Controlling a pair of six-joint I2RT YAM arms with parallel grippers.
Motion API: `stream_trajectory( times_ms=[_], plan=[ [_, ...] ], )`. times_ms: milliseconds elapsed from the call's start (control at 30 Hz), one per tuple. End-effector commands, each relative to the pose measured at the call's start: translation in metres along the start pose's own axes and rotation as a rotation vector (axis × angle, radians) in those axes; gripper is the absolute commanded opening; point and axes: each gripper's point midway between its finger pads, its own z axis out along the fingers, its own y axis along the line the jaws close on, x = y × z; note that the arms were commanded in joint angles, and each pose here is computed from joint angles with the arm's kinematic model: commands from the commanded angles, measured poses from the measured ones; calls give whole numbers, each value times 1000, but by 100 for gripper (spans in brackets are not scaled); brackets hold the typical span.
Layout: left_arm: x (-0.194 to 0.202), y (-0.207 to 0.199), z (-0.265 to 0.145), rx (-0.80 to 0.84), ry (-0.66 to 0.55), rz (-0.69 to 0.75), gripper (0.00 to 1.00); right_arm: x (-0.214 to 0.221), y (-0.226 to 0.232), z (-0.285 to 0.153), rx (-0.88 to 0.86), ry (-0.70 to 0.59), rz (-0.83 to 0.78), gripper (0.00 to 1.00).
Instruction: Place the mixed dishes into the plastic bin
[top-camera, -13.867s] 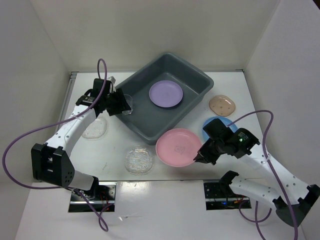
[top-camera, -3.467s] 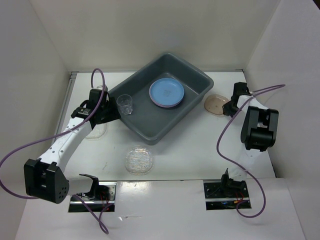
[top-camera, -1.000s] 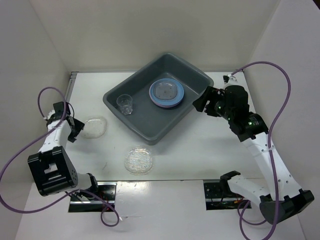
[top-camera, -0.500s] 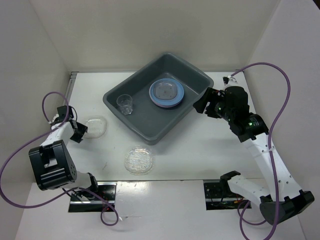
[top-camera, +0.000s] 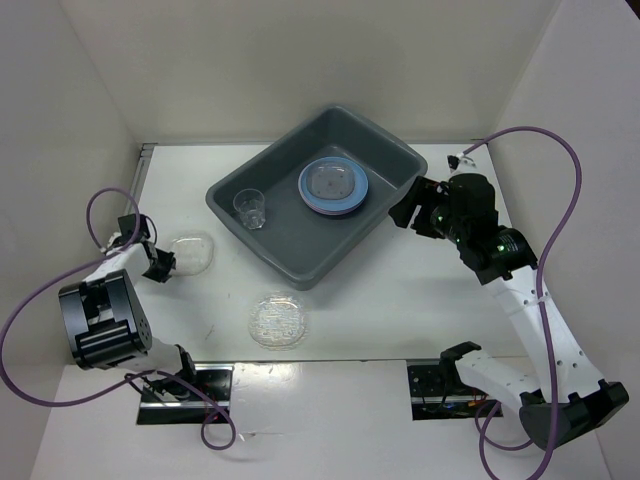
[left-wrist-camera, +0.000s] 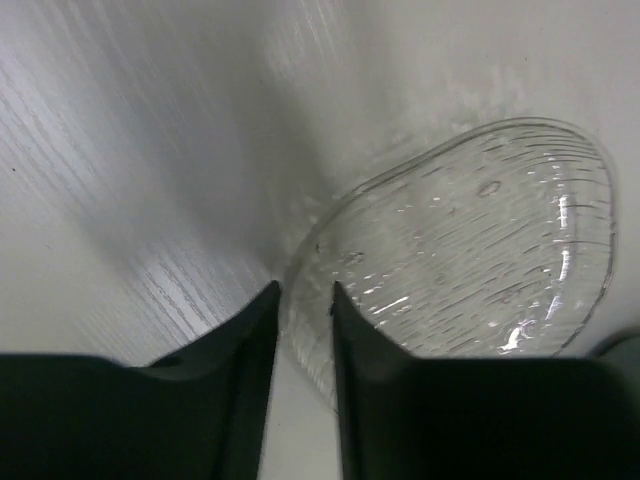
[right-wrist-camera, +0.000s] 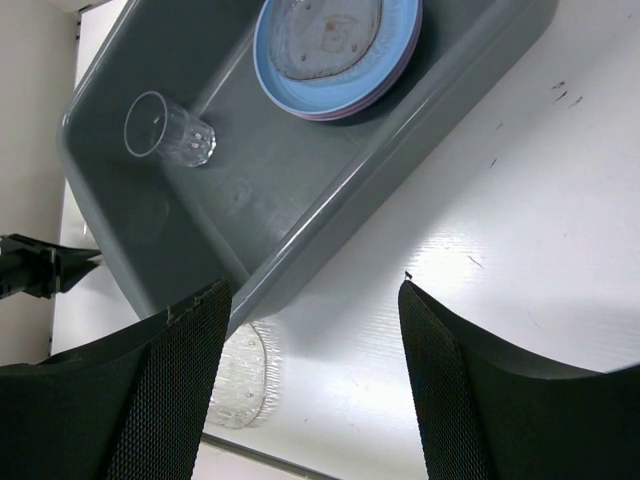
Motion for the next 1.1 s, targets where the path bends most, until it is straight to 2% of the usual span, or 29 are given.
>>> stream_trajectory(
  times_ms=[0,133,167,333,500,600,667,733,833,967,1067],
  plan=[
    [-2,-3,3,14,-5,-26,28,-11,4,-13,-3,-44,0,73],
    [-3,-2,6,8,-12,-26,5,-11,4,-13,-3,-44,0,73],
    [-6,-2,5,1,-20,-26,3,-11,4,-13,-3,-44,0,73],
    [-28,-7,-11,-36,-85,-38,0,-15,6,-12,-8,-52,0,73],
    [-91,-14,-47,-129,-294,-54,0,-17,11,-10,-24,-41,-1,73],
    [-126,-36,-75,-84,-376,-68,0,-19,15,-12,-38,-43,-1,73],
    [-136,-61,-90,8,-371,-30,0,-16,16,-9,-41,-30,-1,73],
    [-143,-103,-112,183,-347,8,0,-18,18,-9,-54,-33,-2,73],
    [-144,-144,-138,379,-314,80,0,-17,23,-10,-81,-27,-3,73],
    [-90,-211,-179,688,-150,230,0,-12,23,-5,-79,-6,16,73],
    [-37,-250,-203,825,-49,298,0,-9,22,-5,-80,-6,40,73]
  ],
)
